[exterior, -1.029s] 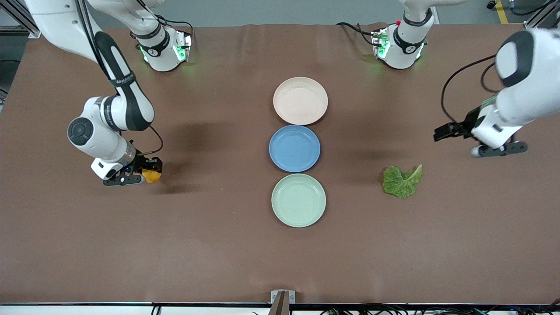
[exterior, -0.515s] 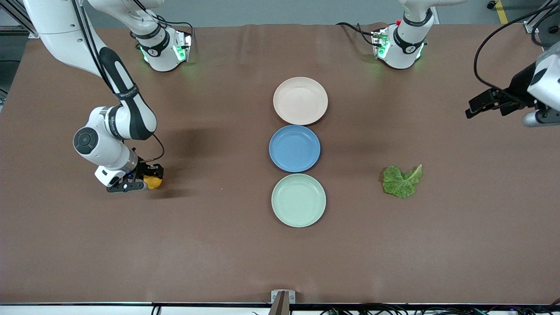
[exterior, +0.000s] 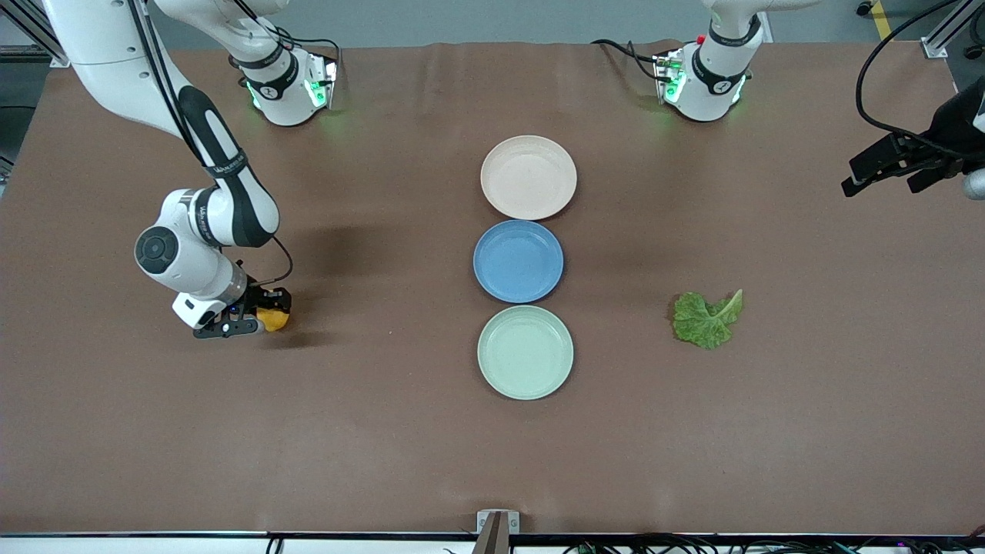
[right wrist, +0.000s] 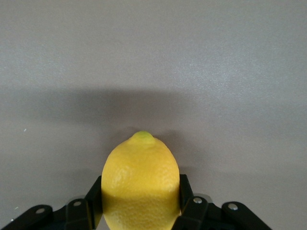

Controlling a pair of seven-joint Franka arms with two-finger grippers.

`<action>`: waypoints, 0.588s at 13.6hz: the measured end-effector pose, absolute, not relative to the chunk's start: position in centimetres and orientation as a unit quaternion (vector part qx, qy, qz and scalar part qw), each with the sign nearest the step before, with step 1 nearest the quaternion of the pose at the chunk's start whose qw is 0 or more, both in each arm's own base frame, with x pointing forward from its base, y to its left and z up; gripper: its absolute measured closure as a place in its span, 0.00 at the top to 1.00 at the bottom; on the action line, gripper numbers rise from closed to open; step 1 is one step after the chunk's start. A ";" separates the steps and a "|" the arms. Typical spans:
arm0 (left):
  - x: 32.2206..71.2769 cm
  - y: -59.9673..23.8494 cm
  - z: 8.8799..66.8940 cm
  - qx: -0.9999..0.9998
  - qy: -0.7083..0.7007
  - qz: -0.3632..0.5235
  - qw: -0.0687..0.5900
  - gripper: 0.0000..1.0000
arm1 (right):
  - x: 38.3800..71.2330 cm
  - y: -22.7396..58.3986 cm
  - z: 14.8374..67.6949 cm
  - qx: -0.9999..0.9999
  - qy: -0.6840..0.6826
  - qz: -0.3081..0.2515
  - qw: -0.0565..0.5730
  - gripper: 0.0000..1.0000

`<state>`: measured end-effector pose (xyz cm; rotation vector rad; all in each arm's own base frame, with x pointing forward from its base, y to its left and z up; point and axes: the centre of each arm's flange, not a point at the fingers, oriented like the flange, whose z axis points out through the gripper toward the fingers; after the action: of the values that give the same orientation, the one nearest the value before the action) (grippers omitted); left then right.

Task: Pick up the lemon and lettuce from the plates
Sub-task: 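Lower the lemon onto the table and open the right gripper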

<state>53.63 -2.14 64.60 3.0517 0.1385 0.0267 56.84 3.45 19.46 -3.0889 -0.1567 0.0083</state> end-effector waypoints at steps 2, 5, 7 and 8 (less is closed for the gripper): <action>53.8 -2.0 64.5 0.998 0.046 0.008 0.043 1.00 | 56.8 3.5 19.4 -0.998 -0.051 0.003 0.024 0.63; 53.9 -1.8 64.5 0.998 0.048 0.008 0.043 1.00 | 57.0 3.5 19.5 -0.998 -0.050 0.002 0.025 0.67; 53.9 -1.8 64.6 0.998 0.048 0.009 0.044 1.00 | 57.6 3.5 20.1 -0.999 -0.048 -0.002 0.026 0.84; 53.9 -1.8 64.6 0.998 0.048 0.009 0.044 1.00 | 58.3 3.5 20.8 -0.999 -0.044 0.002 0.027 0.94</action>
<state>53.86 -1.79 64.57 3.0508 0.1478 0.0272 58.25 3.49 20.85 -3.0836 -0.1374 0.0075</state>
